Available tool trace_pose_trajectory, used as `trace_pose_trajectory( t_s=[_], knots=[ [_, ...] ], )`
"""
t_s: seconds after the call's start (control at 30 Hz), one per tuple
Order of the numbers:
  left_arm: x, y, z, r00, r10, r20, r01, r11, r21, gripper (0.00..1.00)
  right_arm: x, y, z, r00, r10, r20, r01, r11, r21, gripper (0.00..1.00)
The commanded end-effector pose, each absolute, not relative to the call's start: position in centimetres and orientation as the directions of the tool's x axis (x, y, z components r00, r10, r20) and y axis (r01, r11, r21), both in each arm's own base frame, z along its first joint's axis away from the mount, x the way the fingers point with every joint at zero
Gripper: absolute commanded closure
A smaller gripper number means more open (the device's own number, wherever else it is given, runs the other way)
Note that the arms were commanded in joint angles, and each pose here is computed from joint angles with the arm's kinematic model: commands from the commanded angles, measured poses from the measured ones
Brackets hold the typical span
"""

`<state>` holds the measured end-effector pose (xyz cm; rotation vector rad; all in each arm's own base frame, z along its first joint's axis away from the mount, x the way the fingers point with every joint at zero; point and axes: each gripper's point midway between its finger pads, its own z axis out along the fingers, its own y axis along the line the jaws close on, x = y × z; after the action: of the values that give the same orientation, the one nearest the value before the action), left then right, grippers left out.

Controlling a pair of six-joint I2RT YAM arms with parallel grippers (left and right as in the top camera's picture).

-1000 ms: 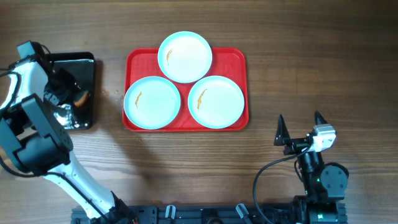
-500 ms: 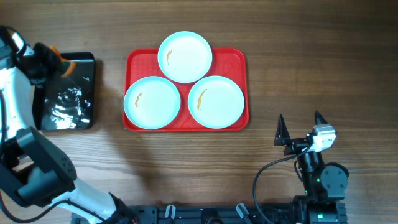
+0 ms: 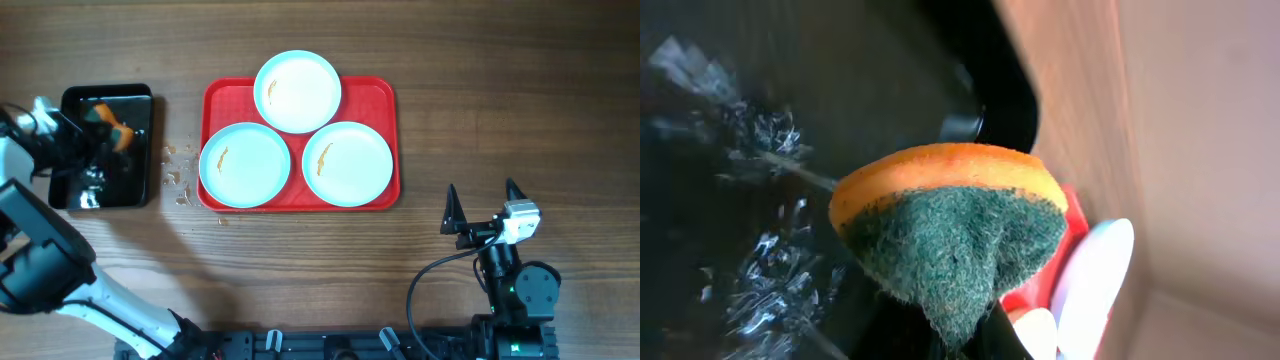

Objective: Clean dirty plates on tray and stack at the side
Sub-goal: 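Wipe the sponge across the pan toward its far edge, left gripper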

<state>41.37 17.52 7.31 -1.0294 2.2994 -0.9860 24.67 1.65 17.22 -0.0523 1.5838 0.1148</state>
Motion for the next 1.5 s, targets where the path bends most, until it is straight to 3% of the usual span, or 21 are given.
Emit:
trace_pose_trajectory(
  t_s=[0.0,0.13,0.3,0.4,0.53,0.63,0.83,1.0,1.1,1.2,1.27,1.37,1.47],
  knots=[
    [42.4,15.9,12.2,-0.676,-0.722,-0.146,-0.200,0.370,-0.907,0.96,24.6,1.4,17.5,-0.002,0.026,-1.000,-0.094,0.995,0.026,0.00],
    [42.4,15.7,17.7,-0.681,-0.684,-0.261,0.057,0.306,-0.950,0.96,24.6,1.4,17.5,-0.002,0.026,-1.000,-0.094,0.995,0.026,0.00],
    [42.1,16.3,18.7,-0.660,-0.690,-0.295,0.064,0.340,-0.938,0.96,24.6,1.4,17.5,-0.002,0.026,-1.000,-0.094,0.995,0.026,0.00],
    [42.2,18.1,14.4,-0.627,-0.734,-0.262,-0.154,0.446,-0.882,0.96,24.6,1.4,17.5,-0.002,0.026,-1.000,-0.094,0.995,0.026,0.00],
    [39.5,20.5,6.3,-0.584,-0.786,-0.205,-0.487,0.540,-0.686,0.96,24.6,1.4,17.5,-0.002,0.026,-1.000,-0.094,0.995,0.026,0.00],
    [39.1,20.5,5.9,-0.579,-0.793,-0.188,-0.501,0.528,-0.686,0.96,24.6,1.4,17.5,-0.002,0.026,-1.000,-0.094,0.995,0.026,0.00],
    [41.4,17.4,14.9,-0.624,-0.743,-0.243,-0.108,0.389,-0.915,0.96,24.6,1.4,17.5,-0.002,0.026,-1.000,-0.094,0.995,0.026,0.00],
    [41.6,16.6,19.1,-0.628,-0.715,-0.308,0.051,0.357,-0.933,0.96,24.6,1.4,17.5,-0.002,0.026,-1.000,-0.094,0.995,0.026,0.00],
    [41.5,18.5,14.6,-0.589,-0.753,-0.295,-0.168,0.471,-0.866,0.96,24.6,1.4,17.5,-0.002,0.026,-1.000,-0.094,0.995,0.026,0.00],
    [39.1,21.5,7.2,-0.532,-0.812,-0.238,-0.531,0.540,-0.653,0.96,24.6,1.4,17.5,-0.002,0.026,-1.000,-0.094,0.995,0.026,0.00],
    [37.4,22.5,4.1,-0.516,-0.826,-0.227,-0.649,0.550,-0.526,0.96,24.6,1.4,17.5,-0.002,0.026,-1.000,-0.094,0.995,0.026,0.00],
    [37.3,22.2,4.1,-0.490,-0.849,-0.196,-0.666,0.510,-0.544,0.96,24.6,1.4,17.5,-0.002,0.026,-1.000,-0.094,0.995,0.026,0.00],
    [39.3,20.7,7.7,-0.501,-0.843,-0.195,-0.538,0.480,-0.693,0.96,24.6,1.4,17.5,-0.002,0.026,-1.000,-0.094,0.995,0.026,0.00]
  ],
)
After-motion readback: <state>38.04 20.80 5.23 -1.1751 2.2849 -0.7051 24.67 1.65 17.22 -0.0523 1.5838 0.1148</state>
